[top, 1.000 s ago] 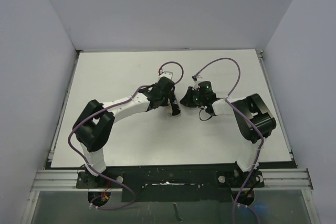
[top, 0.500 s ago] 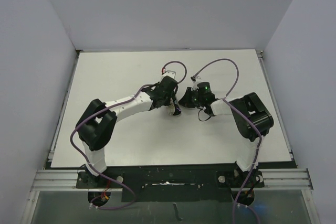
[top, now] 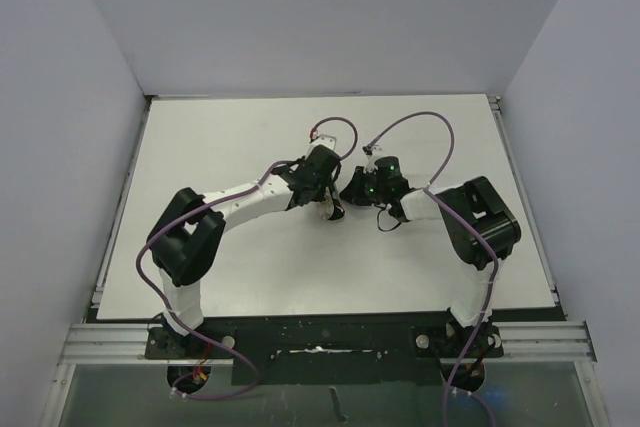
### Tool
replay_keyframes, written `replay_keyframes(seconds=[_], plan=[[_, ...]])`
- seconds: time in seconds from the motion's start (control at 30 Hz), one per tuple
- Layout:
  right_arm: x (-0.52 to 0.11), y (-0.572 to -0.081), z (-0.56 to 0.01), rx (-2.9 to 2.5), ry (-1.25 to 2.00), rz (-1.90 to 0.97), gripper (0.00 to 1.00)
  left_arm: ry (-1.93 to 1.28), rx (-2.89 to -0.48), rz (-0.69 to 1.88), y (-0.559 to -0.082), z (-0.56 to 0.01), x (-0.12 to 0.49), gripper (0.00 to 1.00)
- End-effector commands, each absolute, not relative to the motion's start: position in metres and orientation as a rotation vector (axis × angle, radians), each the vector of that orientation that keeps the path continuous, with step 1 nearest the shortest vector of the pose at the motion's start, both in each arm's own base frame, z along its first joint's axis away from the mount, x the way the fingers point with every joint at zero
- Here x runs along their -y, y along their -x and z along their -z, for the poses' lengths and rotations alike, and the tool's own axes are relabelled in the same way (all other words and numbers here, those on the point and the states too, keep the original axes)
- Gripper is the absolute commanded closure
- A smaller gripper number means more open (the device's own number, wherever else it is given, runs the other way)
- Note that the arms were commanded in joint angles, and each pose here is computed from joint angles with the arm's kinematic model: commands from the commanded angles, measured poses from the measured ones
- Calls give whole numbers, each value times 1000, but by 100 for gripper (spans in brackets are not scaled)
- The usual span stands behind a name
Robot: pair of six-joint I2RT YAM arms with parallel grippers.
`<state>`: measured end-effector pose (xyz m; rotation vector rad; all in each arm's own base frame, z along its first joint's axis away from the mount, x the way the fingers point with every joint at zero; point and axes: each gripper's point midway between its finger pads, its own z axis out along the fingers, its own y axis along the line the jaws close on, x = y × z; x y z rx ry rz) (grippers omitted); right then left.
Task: Organize the sunglasses
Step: Close the sunglasses case at the center of the board.
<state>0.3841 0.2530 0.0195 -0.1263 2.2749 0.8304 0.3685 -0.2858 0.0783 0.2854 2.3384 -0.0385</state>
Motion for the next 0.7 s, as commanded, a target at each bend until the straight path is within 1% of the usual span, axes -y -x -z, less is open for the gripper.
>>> replay_keyframes(seconds=[0.0, 0.3, 0.67], plan=[[-272, -389, -31, -2215, 182, -880, 100, -301, -2314, 125, -372, -86, 310, 78], [-271, -384, -23, -2230, 188, -884, 100, -331, -2318, 238, -366, -95, 323, 78], [-271, -382, -18, -2241, 189, -881, 100, -288, -2284, 334, -369, -120, 326, 78]])
